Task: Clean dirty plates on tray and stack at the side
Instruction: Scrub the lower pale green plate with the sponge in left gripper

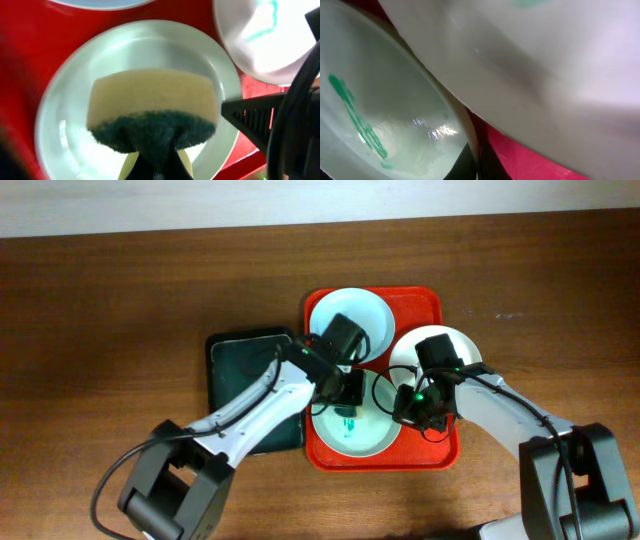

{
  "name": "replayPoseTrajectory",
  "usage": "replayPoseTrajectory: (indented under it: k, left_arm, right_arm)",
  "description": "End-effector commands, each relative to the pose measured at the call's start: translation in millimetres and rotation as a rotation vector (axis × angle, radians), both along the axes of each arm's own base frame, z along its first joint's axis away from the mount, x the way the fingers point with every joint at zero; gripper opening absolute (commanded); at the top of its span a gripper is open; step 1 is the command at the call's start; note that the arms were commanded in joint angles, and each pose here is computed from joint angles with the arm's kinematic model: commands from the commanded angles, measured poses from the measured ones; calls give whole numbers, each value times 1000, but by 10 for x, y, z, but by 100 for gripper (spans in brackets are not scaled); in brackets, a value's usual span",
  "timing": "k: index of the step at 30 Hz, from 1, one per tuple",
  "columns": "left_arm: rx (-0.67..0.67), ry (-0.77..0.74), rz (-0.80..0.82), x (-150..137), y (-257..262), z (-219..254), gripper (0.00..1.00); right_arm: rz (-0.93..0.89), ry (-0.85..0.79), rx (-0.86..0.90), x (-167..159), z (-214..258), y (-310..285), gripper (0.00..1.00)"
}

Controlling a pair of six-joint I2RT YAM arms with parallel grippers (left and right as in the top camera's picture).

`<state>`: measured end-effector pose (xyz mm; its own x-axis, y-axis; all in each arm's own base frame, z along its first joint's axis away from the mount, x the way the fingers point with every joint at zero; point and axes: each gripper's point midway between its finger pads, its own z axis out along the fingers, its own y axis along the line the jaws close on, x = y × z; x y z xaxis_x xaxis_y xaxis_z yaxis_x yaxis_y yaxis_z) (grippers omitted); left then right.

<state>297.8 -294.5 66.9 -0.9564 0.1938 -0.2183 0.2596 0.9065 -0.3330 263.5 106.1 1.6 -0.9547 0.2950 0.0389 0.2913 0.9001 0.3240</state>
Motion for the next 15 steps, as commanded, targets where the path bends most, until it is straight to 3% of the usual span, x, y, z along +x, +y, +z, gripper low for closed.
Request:
replayPoseTrajectory:
  k: [1, 10, 12, 15]
  left_arm:
    - [-40, 12, -27, -63, -172, -141, 0]
    - [-45, 236, -64, -310, -268, -771, 0]
    - [13, 256, -28, -277, -108, -801, 0]
    - [197, 209, 86, -12, 349, -761, 0]
  right_arm:
    - [-37, 33, -107, -80, -131, -180, 4]
    - [-36, 41, -109, -99, -132, -184, 4]
    - [-36, 45, -110, -109, -133, -186, 4]
    - [-36, 48, -111, -116, -133, -187, 4]
